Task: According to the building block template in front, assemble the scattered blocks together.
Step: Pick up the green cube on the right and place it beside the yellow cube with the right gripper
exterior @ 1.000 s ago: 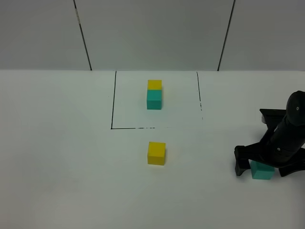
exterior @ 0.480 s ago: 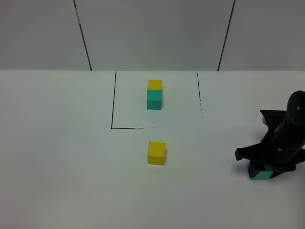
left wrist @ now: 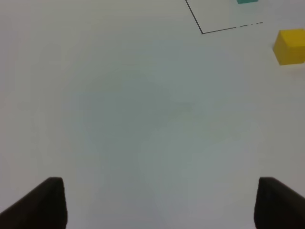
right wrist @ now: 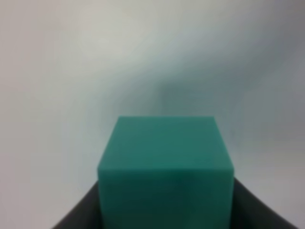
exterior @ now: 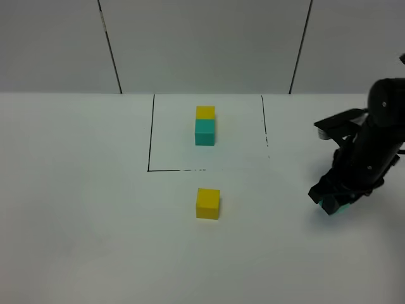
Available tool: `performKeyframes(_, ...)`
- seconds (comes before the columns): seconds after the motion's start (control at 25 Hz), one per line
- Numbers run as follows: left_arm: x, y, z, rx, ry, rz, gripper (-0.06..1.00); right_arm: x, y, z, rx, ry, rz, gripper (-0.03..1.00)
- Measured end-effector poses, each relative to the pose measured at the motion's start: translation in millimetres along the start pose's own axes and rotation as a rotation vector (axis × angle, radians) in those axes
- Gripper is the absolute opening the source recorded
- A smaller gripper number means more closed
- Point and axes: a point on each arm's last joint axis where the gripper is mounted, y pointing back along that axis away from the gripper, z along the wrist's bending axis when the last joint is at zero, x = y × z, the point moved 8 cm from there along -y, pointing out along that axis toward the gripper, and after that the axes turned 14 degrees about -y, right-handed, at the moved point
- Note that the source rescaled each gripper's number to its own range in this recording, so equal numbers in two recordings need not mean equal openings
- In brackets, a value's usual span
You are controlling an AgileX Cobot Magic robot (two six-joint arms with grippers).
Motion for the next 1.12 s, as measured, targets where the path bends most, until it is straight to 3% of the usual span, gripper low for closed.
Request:
performKeyframes(0.16,0,0,0,0.000,0.000,0.000,0.91,-18,21,19,0.030,0.238,-0.026,0.00)
performKeyframes(0.36,0,0,0,0.000,0.000,0.000,0.91,-34,29,29,0.139,0.394,-0.020,0.00)
performKeyframes(0.52,0,0,0,0.000,0.000,0.000,0.91,-39,23,51,0.190,0.514,0.018,0.00)
performKeyframes(0.8,0,0,0,0.000,0.000,0.000,0.91,-26,-13,105,0.079,0.830,0.103,0.00)
performKeyframes(1.12,0,0,0,0.000,0.000,0.000,0.91,-29,-50,110,0.076,0.865,0.142,0.00)
